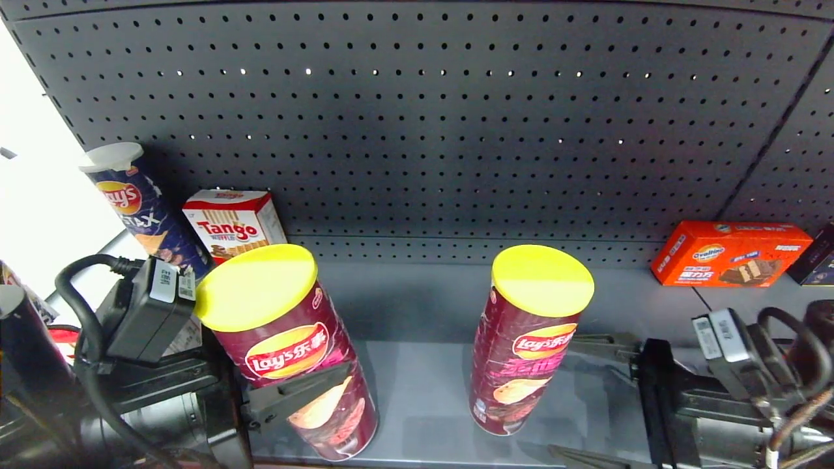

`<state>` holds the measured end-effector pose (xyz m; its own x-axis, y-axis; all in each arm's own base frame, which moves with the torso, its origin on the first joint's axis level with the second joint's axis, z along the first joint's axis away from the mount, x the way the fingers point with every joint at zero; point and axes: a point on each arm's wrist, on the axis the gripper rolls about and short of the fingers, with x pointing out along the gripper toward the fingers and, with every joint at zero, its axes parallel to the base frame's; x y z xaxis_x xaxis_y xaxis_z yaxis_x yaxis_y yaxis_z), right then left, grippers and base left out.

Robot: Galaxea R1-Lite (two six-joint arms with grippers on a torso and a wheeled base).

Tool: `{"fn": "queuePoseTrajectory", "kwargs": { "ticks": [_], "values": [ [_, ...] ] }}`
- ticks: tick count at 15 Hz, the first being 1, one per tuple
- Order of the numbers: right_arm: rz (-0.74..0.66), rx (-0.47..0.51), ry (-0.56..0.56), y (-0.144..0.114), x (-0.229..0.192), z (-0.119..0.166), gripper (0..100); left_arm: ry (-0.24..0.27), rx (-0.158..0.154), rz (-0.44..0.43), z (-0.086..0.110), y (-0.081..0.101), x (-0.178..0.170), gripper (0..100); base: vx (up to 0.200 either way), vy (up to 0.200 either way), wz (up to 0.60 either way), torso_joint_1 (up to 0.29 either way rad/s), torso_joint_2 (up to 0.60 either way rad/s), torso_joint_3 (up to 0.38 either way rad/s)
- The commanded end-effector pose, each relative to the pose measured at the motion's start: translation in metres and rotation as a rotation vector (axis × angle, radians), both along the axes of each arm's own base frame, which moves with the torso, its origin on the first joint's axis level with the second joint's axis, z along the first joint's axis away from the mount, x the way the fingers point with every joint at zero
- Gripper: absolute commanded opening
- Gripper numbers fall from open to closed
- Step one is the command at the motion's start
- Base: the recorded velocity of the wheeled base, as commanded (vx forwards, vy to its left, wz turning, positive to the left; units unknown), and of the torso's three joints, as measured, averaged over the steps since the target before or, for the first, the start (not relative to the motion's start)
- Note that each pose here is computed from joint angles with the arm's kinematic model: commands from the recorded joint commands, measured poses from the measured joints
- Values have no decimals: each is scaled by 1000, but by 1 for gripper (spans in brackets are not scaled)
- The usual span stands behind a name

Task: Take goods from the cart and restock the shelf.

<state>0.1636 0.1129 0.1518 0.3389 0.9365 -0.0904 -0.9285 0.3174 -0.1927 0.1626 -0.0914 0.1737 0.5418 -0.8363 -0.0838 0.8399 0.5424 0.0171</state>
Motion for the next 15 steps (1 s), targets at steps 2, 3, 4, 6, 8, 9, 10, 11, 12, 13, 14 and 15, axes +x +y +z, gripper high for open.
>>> {"fn": "queuePoseTrajectory", "kwargs": {
  "ticks": [2,3,4,6,8,9,10,11,12,13,14,15],
  "values": [
    [-109,61,-117,-43,-42,15,100,1,0,0,0,0,0,0,0,0,0,0,0,0],
    [-172,73,-151,-54,-48,21,100,1,1,0,0,0,0,0,0,0,0,0,0,0],
    [-204,78,-167,-59,-50,24,100,2,0,0,0,0,0,0,0,0,0,0,0,0],
    [-450,99,-246,-84,-75,37,100,2,2,1,-1,0,0,0,0,0,0,0,0,0],
    [-662,124,-271,-96,-105,37,100,1,1,1,0,0,0,0,0,0,0,0,0,0],
    [-758,136,-253,-100,-120,32,100,-1,2,1,0,0,0,0,0,0,0,0,0,0],
    [-844,145,-234,-104,-133,28,100,-5,3,1,0,0,0,0,0,0,0,0,0,0],
    [-896,150,-227,-106,-140,26,100,-10,3,-1,1,0,0,0,0,0,0,0,0,0],
    [-976,162,-209,-109,-152,19,100,-19,6,-3,1,-1,0,0,0,0,0,0,0,0],
    [-1056,179,-177,-112,-167,5,100,-21,11,1,1,0,0,0,0,0,0,0,0,0],
    [-1089,192,-164,-114,-174,-2,100,-23,12,2,1,0,0,0,0,0,0,0,0,0],
    [-1136,199,-145,-116,-187,-18,100,-24,11,5,1,1,0,0,0,0,0,0,0,0]
  ]
}}
